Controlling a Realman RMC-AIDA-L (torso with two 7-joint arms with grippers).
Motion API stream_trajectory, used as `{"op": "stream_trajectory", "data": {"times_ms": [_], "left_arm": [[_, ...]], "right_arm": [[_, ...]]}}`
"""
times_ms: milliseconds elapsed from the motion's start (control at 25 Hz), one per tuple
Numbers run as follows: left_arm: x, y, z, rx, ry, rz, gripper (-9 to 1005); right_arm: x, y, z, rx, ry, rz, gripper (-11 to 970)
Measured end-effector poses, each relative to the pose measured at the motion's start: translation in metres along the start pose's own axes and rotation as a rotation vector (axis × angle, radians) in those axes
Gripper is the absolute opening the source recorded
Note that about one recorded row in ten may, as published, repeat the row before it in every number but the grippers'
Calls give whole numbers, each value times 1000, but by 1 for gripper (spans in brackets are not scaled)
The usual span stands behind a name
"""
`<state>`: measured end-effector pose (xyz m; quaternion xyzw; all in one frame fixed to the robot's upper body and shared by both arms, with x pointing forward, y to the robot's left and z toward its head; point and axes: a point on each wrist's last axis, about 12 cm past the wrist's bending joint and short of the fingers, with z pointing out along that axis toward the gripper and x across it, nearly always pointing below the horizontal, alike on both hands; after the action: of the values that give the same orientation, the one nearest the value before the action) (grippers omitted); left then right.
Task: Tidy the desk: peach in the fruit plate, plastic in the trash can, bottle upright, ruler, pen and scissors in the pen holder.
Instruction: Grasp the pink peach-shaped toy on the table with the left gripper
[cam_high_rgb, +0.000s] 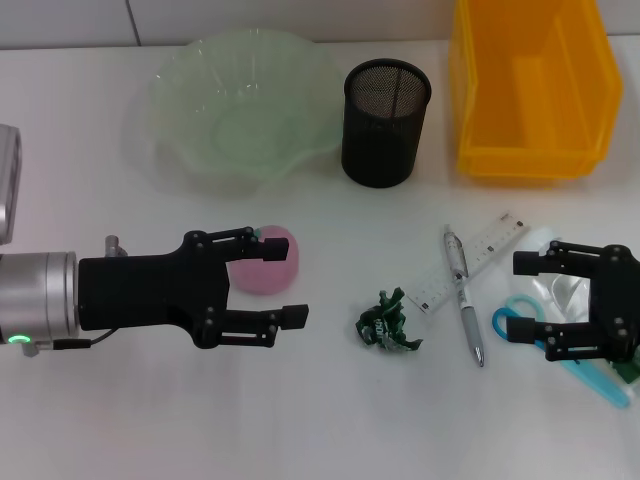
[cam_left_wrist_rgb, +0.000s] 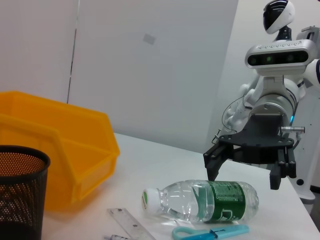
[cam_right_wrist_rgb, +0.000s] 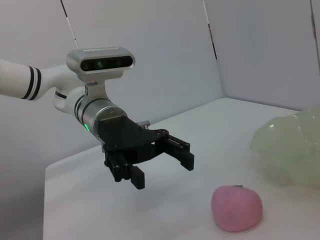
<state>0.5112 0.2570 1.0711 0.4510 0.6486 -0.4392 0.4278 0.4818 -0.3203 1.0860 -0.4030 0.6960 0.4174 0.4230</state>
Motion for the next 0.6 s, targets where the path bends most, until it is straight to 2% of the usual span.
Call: {"op": "stream_trajectory", "data": {"times_ms": [400, 600], "left_arm": [[2, -1, -4, -13, -1, 5, 832], [2, 7, -9, -129, -58, 48, 832]], "right_arm": [[-3, -1, 6, -7, -7, -3, 842], [-3, -1, 3, 9, -22, 0, 842]]}}
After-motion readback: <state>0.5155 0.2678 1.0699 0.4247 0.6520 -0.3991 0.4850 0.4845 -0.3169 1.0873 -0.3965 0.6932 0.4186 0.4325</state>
